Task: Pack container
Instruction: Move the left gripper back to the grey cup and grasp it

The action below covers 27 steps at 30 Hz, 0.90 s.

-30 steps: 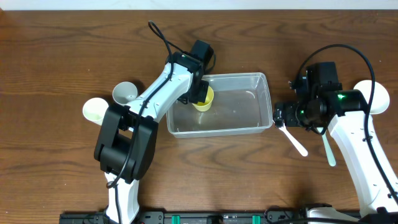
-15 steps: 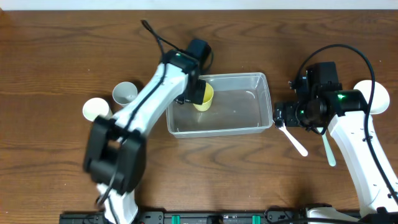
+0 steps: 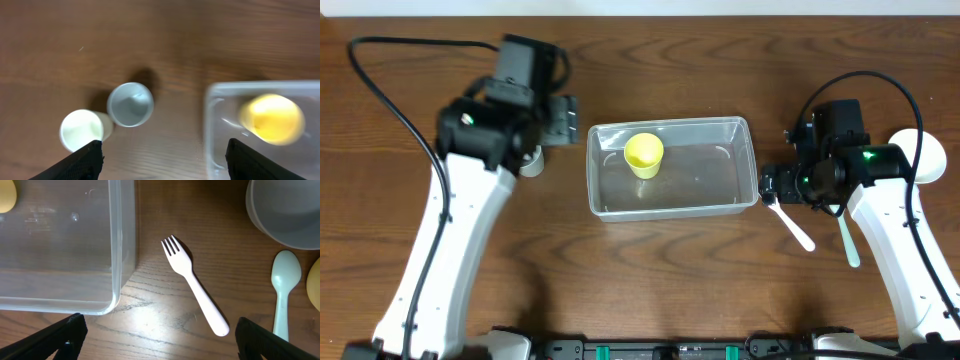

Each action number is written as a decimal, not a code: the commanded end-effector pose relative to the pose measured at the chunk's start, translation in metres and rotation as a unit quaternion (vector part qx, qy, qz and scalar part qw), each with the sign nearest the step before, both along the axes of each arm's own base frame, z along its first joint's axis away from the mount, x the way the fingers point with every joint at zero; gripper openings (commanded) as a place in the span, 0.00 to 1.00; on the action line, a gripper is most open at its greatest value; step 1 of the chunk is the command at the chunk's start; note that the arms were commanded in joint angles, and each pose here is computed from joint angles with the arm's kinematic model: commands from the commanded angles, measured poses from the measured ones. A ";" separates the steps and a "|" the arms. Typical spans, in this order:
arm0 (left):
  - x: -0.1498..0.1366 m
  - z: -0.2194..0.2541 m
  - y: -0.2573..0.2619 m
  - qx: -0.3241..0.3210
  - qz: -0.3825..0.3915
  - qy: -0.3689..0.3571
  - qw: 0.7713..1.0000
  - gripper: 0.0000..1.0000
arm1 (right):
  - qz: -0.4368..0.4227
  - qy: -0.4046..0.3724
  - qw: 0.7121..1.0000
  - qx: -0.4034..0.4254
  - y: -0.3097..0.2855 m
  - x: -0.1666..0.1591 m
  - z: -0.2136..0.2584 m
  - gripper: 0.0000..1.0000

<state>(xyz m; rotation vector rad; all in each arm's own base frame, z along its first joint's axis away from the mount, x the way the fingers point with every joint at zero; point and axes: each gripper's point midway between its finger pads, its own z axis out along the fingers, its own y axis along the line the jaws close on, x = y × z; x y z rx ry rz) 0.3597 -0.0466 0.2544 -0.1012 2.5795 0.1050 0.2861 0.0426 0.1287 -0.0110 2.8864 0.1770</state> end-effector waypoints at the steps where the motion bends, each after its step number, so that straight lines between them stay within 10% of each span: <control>1: 0.008 -0.042 0.016 -0.017 0.023 0.064 0.998 0.79 | 0.000 -0.003 1.000 0.002 -0.002 0.001 0.002 0.96; 19: 0.021 -0.196 0.033 -0.024 0.057 0.271 0.961 0.79 | 0.000 -0.002 1.000 0.002 -0.002 0.001 0.002 0.96; 27: 0.023 -0.203 0.046 -0.028 0.073 0.273 0.959 0.33 | 0.000 0.002 1.000 0.002 -0.002 -0.001 0.001 0.96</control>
